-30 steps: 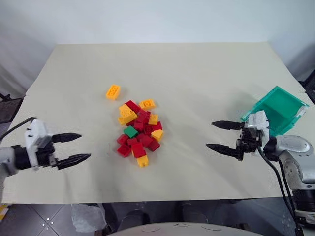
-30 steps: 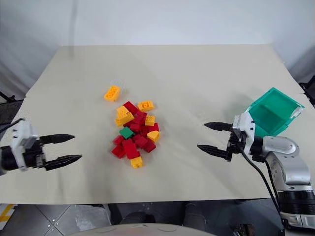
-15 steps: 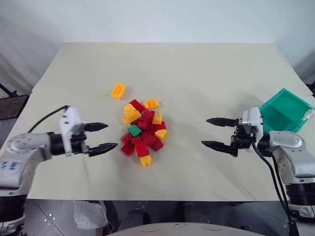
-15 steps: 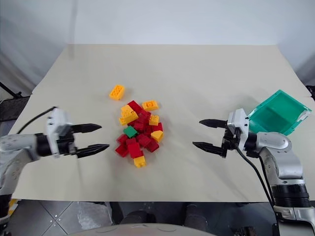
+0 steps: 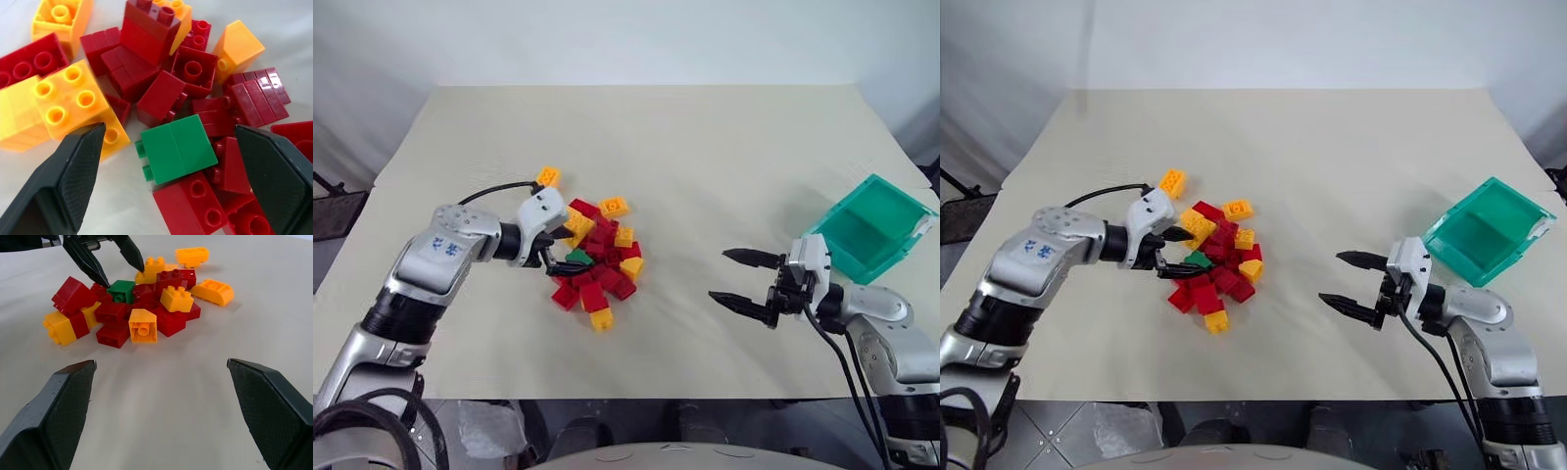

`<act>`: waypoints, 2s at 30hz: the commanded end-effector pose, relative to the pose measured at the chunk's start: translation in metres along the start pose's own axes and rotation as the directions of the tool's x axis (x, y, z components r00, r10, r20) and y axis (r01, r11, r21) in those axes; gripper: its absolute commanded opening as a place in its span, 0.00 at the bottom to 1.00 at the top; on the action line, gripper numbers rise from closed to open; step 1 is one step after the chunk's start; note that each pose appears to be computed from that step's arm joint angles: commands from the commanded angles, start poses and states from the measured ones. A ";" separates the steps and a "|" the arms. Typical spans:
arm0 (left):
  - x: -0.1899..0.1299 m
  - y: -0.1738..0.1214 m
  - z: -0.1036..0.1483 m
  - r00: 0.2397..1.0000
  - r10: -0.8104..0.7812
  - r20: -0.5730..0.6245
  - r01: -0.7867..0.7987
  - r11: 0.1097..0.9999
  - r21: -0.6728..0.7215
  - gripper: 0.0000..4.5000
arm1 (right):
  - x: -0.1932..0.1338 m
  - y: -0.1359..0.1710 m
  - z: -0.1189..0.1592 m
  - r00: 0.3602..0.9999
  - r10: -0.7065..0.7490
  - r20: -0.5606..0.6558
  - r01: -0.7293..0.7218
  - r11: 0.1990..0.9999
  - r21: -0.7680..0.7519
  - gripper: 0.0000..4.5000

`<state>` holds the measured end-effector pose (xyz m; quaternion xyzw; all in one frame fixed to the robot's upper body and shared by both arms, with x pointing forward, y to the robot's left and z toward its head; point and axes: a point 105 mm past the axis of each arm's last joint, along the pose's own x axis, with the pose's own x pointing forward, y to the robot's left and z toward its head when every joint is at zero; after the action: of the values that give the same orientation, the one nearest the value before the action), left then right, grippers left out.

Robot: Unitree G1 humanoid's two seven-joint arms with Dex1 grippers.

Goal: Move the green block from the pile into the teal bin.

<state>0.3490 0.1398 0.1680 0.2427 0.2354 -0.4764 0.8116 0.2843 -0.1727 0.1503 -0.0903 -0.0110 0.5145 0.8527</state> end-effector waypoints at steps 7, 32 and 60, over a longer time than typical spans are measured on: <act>0.004 0.001 -0.020 0.965 -0.017 -0.261 0.006 0.999 -0.043 0.99 | -0.006 0.000 0.013 0.998 -0.041 0.037 0.043 0.998 -0.044 1.00; 0.025 0.008 -0.008 0.970 0.061 -0.234 -0.106 0.977 -0.184 0.99 | 0.000 0.000 0.009 0.999 -0.039 0.034 0.040 0.999 -0.025 1.00; -0.004 0.004 0.047 0.991 0.025 0.128 -0.002 0.983 -0.182 0.47 | -0.010 -0.009 0.014 0.997 -0.072 0.024 0.073 0.996 -0.048 1.00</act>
<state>0.3609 0.1264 0.1699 0.1555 0.2915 -0.4328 0.8388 0.2869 -0.1773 0.1506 -0.0880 -0.0109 0.4939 0.8650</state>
